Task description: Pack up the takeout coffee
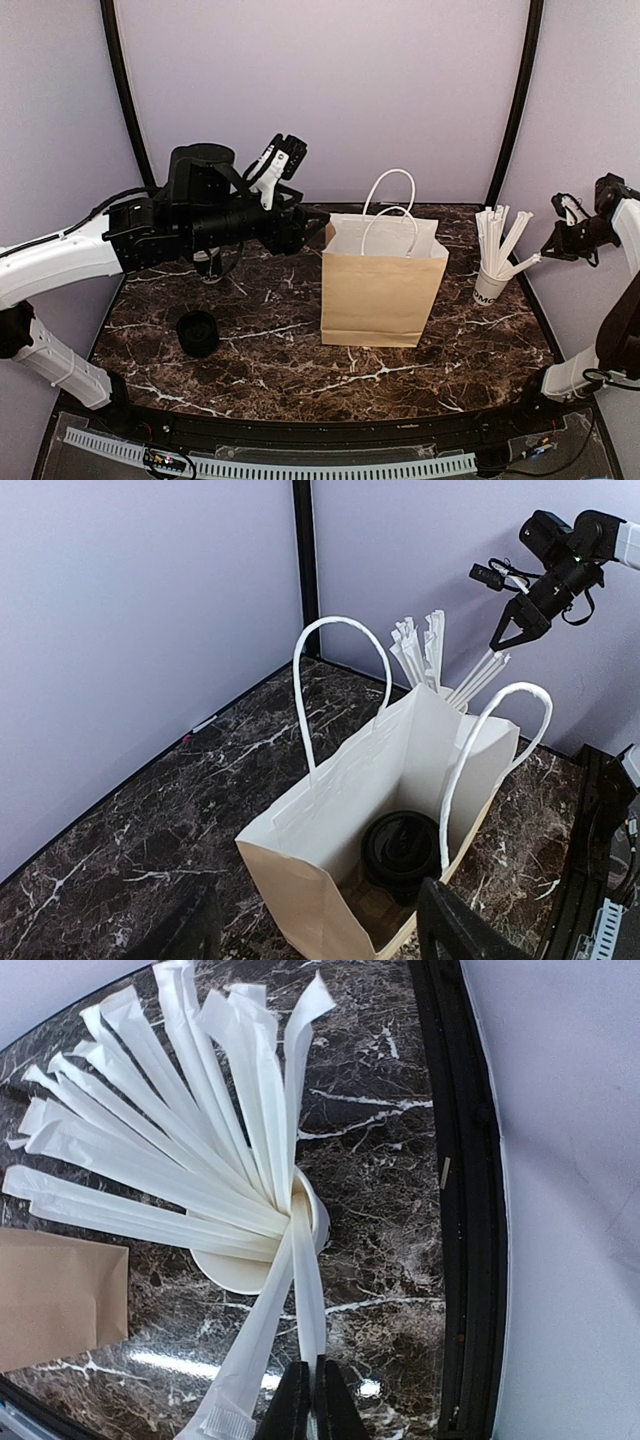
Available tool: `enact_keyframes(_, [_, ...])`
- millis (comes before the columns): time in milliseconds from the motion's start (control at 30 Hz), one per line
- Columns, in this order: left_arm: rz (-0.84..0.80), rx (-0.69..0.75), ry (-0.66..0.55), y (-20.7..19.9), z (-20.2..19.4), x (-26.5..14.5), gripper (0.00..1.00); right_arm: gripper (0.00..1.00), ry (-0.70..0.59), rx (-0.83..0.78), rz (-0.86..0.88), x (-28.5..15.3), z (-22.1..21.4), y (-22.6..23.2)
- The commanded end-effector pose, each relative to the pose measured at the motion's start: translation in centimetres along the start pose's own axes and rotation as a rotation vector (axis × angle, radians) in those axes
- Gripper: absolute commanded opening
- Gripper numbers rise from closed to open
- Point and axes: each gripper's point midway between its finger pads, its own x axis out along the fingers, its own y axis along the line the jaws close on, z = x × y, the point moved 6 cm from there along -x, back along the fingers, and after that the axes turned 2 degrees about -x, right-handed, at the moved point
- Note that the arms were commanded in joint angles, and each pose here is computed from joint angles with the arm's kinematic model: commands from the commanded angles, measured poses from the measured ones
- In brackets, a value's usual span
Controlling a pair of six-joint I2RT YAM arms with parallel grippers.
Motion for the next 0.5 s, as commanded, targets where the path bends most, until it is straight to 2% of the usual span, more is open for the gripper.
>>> enact_keyframes(0, [-0.01, -0.017, -0.055, 0.1, 0.7, -0.6, 0.7, 0.01, -0.036, -0.04, -0.041, -2.7, 1.2, 0.6])
enact_keyframes(300, [-0.023, 0.025, -0.032, -0.4, -0.1, 1.5, 0.71, 0.0, -0.078, -0.211, -0.184, -10.9, 4.4, 2.3])
enact_keyframes(467, [-0.02, 0.045, -0.033, -0.5, 0.0, 2.2, 0.71, 0.0, -0.168, -0.298, -0.375, -15.8, 5.8, 3.1])
